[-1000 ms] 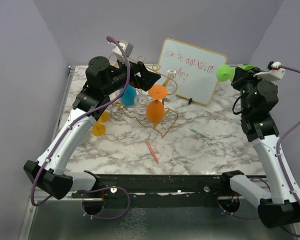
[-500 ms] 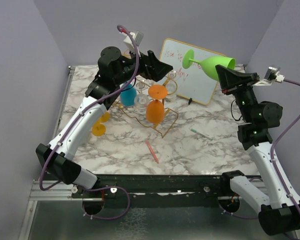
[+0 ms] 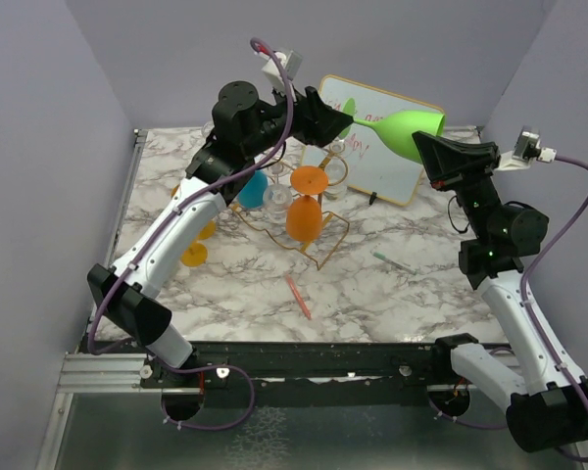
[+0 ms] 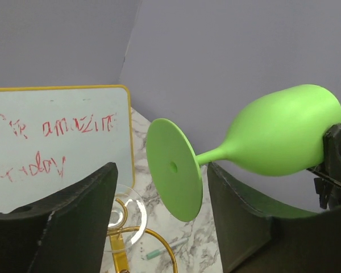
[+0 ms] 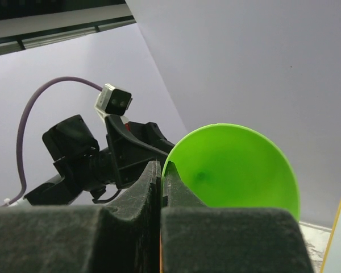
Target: Place the wine glass upside down on the wine glass rack
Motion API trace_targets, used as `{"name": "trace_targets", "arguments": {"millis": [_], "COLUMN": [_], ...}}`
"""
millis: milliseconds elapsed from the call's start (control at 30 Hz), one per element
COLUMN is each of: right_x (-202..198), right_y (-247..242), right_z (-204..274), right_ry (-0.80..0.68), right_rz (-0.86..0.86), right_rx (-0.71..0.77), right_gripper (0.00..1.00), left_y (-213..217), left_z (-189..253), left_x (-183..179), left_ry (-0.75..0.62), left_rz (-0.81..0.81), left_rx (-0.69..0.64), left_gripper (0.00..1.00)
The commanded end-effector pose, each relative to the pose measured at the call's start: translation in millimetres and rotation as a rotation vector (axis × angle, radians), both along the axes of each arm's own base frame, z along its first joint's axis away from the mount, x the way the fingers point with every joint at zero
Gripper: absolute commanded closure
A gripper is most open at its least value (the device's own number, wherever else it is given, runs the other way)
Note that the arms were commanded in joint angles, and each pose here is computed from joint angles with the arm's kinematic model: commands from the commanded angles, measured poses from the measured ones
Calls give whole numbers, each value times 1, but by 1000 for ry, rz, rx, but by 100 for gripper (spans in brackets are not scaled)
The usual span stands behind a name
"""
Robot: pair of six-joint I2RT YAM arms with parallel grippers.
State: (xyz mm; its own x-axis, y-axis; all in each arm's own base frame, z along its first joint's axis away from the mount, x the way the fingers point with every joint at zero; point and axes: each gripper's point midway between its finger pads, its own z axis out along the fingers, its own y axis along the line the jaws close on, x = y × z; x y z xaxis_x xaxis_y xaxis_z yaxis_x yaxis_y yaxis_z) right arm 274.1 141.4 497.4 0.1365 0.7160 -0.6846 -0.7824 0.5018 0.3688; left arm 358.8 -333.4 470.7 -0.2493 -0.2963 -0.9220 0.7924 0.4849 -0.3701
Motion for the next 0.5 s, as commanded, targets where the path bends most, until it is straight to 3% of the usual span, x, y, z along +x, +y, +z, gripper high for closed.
{"name": "trace_targets", "arguments": {"millis": [0, 167, 300, 467], "right_x": [-10, -8, -5, 6], "right_y": [3, 3, 3, 3], "right_z": [5, 3, 0, -6], "right_ry": [-40, -34, -24, 35], "right_rz": [49, 46, 41, 20], "right_rx": [14, 20, 15, -9], "right_gripper": [99, 99, 97, 63], "left_y": [-6, -10, -8, 1], "left_z": [4, -1, -1, 8], "left_x": [3, 6, 10, 16], "left_ry": [-30, -41, -69, -176], "left_rz": [30, 56, 91, 162], "left_rx": [19, 60, 81, 140], "left_gripper": [41, 66, 100, 100]}}
